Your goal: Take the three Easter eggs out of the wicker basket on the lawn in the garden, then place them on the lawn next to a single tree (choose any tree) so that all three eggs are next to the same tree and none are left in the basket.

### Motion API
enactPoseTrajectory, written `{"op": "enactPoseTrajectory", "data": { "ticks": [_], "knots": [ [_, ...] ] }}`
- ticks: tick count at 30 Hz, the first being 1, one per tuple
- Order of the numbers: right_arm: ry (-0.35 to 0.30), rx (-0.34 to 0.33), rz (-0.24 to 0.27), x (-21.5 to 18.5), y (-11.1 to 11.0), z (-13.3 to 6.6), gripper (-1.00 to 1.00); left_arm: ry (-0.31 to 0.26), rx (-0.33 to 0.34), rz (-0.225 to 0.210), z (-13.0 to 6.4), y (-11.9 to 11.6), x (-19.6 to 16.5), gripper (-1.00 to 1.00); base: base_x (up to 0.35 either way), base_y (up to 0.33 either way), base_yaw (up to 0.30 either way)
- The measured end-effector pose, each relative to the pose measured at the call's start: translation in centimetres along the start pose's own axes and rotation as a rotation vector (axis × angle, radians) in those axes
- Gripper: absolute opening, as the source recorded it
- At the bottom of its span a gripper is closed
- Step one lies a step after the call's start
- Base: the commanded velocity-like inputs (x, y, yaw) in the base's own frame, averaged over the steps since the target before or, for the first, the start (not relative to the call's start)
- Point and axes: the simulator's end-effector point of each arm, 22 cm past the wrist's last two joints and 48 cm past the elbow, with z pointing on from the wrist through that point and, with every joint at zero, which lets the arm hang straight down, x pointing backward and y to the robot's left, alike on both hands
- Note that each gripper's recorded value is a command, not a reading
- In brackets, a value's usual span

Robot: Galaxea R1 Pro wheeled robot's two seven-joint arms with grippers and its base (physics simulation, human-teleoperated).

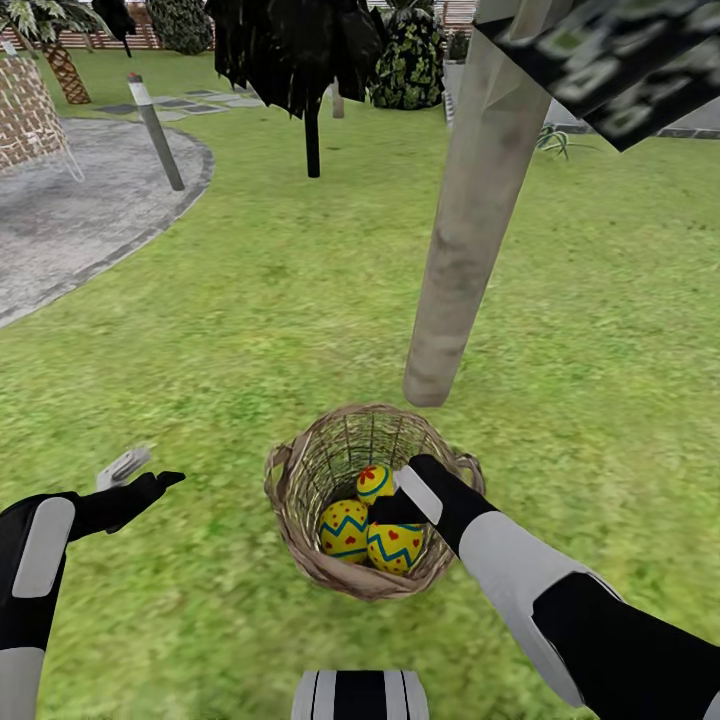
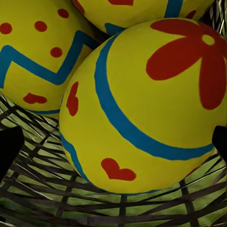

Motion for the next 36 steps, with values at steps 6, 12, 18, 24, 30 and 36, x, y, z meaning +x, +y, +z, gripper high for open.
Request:
{"op": "enactPoseTrajectory", "data": {
  "ticks": [6,12,18,24,30,36],
  "knots": [
    [0.009,0.002,0.001,0.3,-0.1,0.5,1.00,0.006,-0.005,-0.001,0.3,0.2,0.3,1.00,0.000,0.000,0.000],
    [0.020,0.017,-0.010,0.6,-0.6,1.1,1.00,0.016,-0.012,-0.002,0.8,0.6,0.7,1.00,0.000,0.000,0.000],
    [0.035,0.042,-0.031,1.0,-1.3,2.0,1.00,0.028,-0.022,-0.003,1.5,1.1,1.2,1.00,0.000,0.000,0.000],
    [0.045,0.063,-0.041,1.2,-1.8,2.5,1.00,0.038,-0.029,-0.004,2.0,1.4,1.6,1.00,0.000,0.000,0.000],
    [0.052,0.062,-0.028,0.9,-1.9,2.8,-1.00,0.047,-0.036,-0.005,2.4,1.8,1.9,1.00,0.000,0.000,0.000],
    [0.108,0.057,-0.053,1.1,-1.9,2.7,-1.00,0.060,-0.047,-0.006,3.0,2.3,2.5,1.00,0.000,0.000,0.000]
  ]
}}
